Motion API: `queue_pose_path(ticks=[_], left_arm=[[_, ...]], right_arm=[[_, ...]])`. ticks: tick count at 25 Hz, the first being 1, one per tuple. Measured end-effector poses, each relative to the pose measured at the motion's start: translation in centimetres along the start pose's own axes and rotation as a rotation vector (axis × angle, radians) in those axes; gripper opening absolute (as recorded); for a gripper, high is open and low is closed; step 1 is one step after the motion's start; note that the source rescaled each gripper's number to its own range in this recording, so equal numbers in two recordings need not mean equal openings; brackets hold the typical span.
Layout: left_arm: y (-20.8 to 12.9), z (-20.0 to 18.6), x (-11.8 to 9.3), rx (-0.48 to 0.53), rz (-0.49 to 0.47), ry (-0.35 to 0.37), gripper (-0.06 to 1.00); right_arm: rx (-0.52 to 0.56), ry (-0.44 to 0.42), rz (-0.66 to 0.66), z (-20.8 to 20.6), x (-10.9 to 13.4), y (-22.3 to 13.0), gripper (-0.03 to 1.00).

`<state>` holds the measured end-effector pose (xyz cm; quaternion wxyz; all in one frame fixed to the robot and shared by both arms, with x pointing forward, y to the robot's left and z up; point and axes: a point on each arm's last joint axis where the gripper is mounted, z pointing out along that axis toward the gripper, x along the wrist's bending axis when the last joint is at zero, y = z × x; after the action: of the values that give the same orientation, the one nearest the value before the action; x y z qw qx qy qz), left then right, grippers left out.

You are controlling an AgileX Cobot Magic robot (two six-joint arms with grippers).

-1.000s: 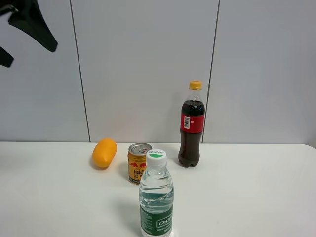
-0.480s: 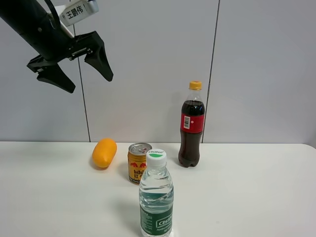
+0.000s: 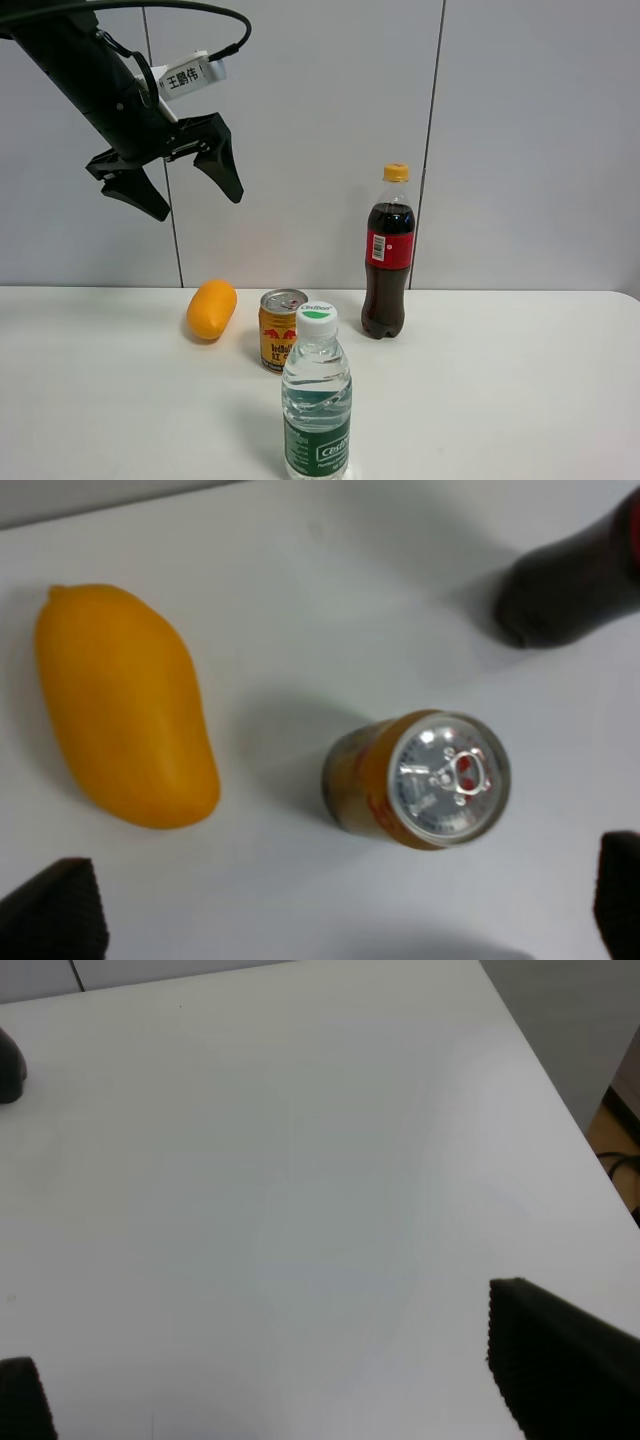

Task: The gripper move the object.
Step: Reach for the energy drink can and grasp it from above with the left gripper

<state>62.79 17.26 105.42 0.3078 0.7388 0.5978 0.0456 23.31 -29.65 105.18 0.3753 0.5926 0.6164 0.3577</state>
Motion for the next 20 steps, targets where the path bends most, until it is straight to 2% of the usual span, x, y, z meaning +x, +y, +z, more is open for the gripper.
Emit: queue_pose_path(ticks=[5,9,14,20], left_arm=[[-0.7,0.8,-3.5,0.021,0.076,-0.042,1.0],[-1.0,1.7,-5.5,0.005,0.158,-0.037,1.0],[-2.0,4.5,-6.2,0.056,0.25,0.006,1.0],[-3.1,7.9,-6.2,0.115,0.28,0.02,1.0]], right_arm=[[0.0,0.0,0.0,0.0,0.0,0.0,1.0],[0.0,0.0,0.0,0.0,0.0,0.0,1.0],[0.0,0.0,0.0,0.0,0.0,0.0,1.0],[0.0,0.0,0.0,0.0,0.0,0.0,1.0]])
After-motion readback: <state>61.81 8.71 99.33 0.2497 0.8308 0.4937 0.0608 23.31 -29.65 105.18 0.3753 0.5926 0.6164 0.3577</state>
